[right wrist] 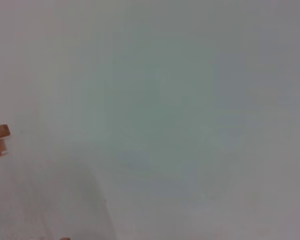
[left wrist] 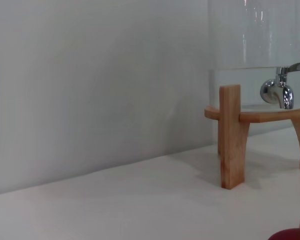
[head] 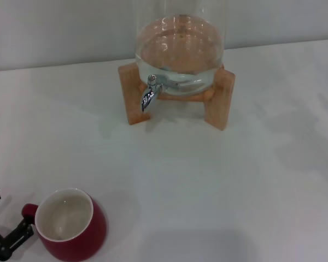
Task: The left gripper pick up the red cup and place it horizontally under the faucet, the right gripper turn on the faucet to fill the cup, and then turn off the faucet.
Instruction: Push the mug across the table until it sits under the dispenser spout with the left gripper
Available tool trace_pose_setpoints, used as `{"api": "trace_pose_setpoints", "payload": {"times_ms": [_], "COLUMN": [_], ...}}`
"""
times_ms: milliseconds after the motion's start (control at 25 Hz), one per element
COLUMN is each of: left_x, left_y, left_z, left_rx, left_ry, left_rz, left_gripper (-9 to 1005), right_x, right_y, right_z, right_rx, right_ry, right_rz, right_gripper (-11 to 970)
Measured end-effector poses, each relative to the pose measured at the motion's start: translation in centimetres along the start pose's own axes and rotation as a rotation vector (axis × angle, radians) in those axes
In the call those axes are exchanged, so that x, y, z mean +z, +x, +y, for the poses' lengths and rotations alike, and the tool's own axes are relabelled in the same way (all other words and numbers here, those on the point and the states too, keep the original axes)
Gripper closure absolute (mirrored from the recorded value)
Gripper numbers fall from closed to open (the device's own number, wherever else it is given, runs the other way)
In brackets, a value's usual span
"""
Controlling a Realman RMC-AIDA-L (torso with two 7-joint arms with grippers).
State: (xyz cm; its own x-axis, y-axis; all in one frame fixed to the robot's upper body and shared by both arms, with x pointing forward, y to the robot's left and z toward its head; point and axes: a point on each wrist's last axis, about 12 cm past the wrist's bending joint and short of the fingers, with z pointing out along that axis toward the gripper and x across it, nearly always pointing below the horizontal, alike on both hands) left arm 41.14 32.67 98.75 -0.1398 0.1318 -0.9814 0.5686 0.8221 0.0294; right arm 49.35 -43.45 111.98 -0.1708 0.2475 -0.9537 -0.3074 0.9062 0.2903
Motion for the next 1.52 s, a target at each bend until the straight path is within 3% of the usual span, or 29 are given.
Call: {"api": "trace_pose_setpoints", "payload": {"times_ms": [240,440,560,760,1200,1520], "left_x": [-0.01,-0.09,0.02,0.01,-0.05,0.18], "left_y": [-0.13,-0.16,-0.18,-0.15,-0.16,-0.42], "left_z": [-0.09,-0.17,-0.14,-0.18,-0.18,-0.06], "left_rx": [-0.002,-0.015,-0.016,0.005,0.076,0.072], "left_ry": [0.008,0.011,0.011,0.011,0.004,-0.001], "left_rz": [-0.012,-0.016,-0.015,-0.016,-0.019,-0.037], "left_gripper": [106,223,467,681,833,857], "right_x": [-0.18,-0.20,-0.17,-0.29,-0.31,-0.32], "right_y": [-0.11,-0.12,-0.14,-0.04,0.10,0.13], "right_z": [-0.17,-0.17,-0.16,-0.17,-0.16,-0.18], "right_rx": [0.001,0.001,0.001,0.003,0.007,0.008], "right_ry": [0.009,0.009,0.008,0.010,0.011,0.012], "right_rz": [-0.007,-0.008,-0.008,-0.007,-0.005,-0.005], "right_gripper": [193,193,193,193,194,194]}}
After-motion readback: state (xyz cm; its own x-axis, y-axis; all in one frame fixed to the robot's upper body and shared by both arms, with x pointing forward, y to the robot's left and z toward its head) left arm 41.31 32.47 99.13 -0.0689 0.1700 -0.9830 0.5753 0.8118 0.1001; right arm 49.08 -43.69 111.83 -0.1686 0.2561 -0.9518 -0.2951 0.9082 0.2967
